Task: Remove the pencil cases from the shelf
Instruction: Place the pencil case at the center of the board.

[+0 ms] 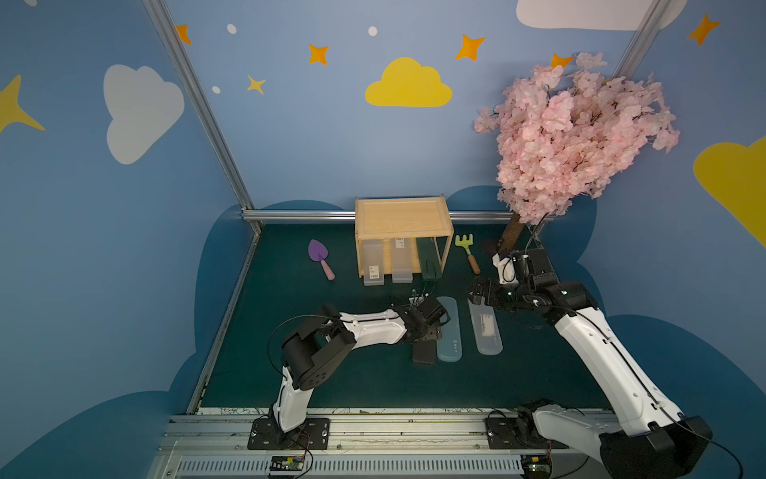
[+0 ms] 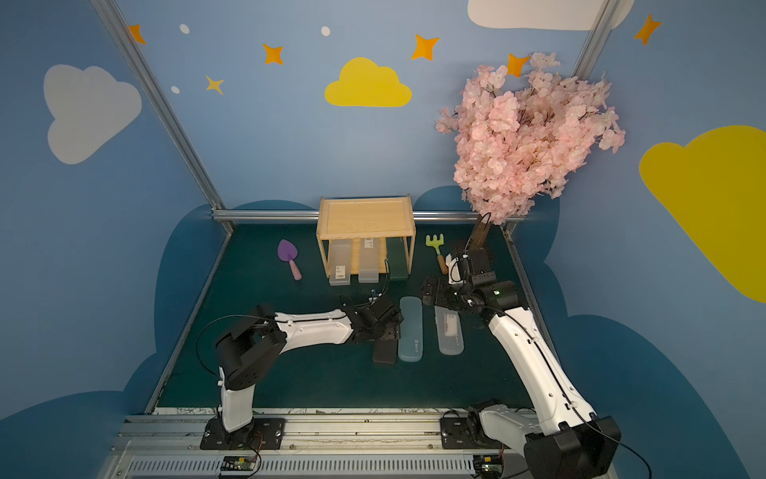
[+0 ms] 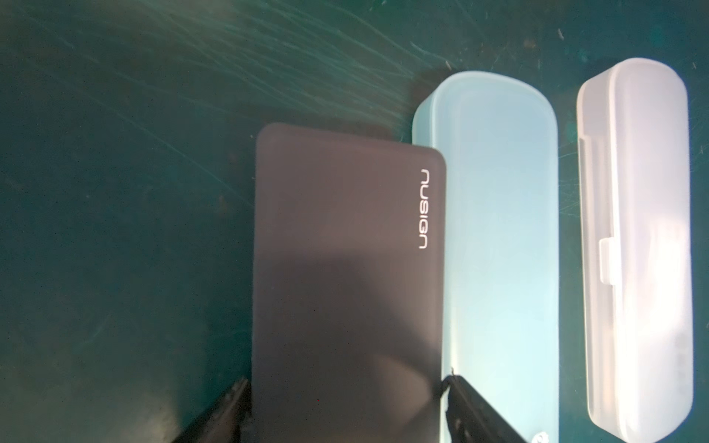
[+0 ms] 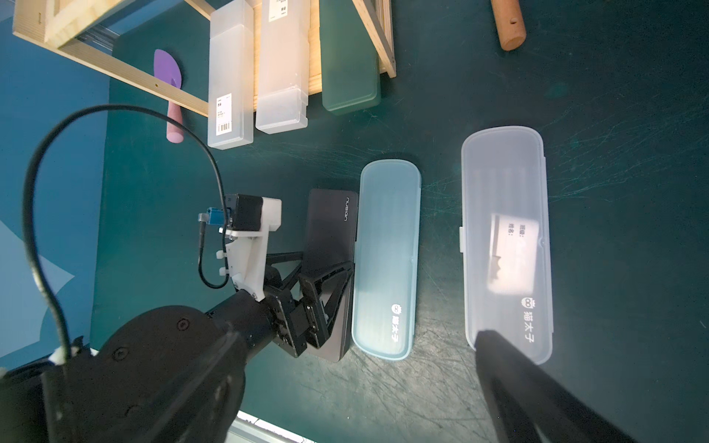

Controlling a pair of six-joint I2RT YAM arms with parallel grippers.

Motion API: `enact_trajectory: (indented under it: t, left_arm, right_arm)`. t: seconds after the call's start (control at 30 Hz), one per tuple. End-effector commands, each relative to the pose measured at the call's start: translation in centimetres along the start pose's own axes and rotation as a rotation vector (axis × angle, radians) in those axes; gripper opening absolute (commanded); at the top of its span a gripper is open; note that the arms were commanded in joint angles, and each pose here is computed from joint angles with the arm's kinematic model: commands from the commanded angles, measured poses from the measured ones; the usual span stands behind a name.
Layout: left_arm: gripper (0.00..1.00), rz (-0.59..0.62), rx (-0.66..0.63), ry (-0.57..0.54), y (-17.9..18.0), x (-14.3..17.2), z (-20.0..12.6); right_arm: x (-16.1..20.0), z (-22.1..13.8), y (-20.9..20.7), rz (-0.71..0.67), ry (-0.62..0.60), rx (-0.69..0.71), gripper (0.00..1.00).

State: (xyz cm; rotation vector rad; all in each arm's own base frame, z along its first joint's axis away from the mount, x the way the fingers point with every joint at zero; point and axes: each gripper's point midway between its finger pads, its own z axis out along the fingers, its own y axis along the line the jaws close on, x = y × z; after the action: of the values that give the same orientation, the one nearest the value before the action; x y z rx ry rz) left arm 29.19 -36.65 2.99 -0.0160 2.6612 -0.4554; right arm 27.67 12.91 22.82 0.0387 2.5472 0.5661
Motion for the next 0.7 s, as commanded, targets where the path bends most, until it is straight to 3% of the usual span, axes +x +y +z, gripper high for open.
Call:
enact_trajectory:
  t: [0.0,0.37,0.53,0.67]
  left_arm:
    - [0.81,-0.013,-0.086,0.064,3.0,1.8,1.8]
    - [0.81,-0.07,-0.167,0.068,7.1,2.1,1.4]
    - [0.81,-0.067,-0.18,0.069,7.4,2.1,1.2]
    - [0.85,-0.025,-0.119,0.028,6.1,1.0,-0.1]
  right_arm:
    - [0.4,-0.5,-0.1,-0.005,0.004,-0.009,0.98]
    - [0.2,-0.8,0.1,0.004,-0.007,-0.022,0.98]
    - [0.2,-0.8,0.1,0.007,-0.008,-0.026,0.98]
    - [0.2,-1.0,0.2,0.006,-0.015,-0.029,0.98]
